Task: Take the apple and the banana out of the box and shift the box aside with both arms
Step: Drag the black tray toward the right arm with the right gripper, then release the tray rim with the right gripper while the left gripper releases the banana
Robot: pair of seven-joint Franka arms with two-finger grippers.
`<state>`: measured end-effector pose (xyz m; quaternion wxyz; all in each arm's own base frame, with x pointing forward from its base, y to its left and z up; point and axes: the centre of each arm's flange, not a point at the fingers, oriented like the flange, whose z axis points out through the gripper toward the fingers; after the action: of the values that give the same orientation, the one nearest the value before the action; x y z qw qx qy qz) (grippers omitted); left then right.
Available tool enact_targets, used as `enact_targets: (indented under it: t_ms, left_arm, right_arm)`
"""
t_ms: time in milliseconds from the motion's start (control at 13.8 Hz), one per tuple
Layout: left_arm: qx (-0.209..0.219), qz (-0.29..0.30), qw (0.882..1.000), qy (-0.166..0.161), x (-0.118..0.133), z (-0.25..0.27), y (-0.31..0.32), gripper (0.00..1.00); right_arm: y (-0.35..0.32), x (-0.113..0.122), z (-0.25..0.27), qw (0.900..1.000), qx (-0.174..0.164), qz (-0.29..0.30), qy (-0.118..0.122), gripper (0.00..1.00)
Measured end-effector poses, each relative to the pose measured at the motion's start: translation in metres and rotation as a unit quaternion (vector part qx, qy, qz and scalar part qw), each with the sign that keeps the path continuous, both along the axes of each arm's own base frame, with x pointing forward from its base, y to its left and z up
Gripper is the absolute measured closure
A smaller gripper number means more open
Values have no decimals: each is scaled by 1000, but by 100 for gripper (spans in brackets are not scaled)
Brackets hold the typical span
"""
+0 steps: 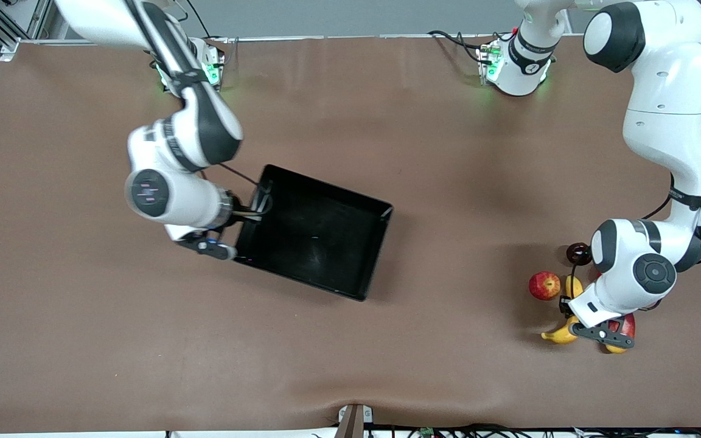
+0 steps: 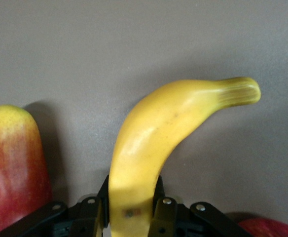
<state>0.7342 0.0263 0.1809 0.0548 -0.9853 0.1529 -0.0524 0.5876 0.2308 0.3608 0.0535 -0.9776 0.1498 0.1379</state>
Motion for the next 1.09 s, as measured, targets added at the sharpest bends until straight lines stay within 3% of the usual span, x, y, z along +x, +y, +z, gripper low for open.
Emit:
enact_targets:
  t_ms: [434, 723, 940, 1085]
  left_arm:
    - [2, 0, 1000, 9, -6, -1, 1, 66]
    - [3, 2, 1000, 18, -8, -1, 2, 64]
    - [5, 5, 999, 32, -14, -9, 7, 35]
    - [5, 10, 999, 34, -15, -11, 14, 17]
  right_arm:
    - [-149, -4, -12, 999, 20, 50, 4, 94]
    - [-253, -3, -22, 997, 13, 77, -26, 94]
    - [-342, -13, -50, 991, 7, 112, -70, 94]
    - [-402, -25, -75, 987, 14, 137, -82, 94]
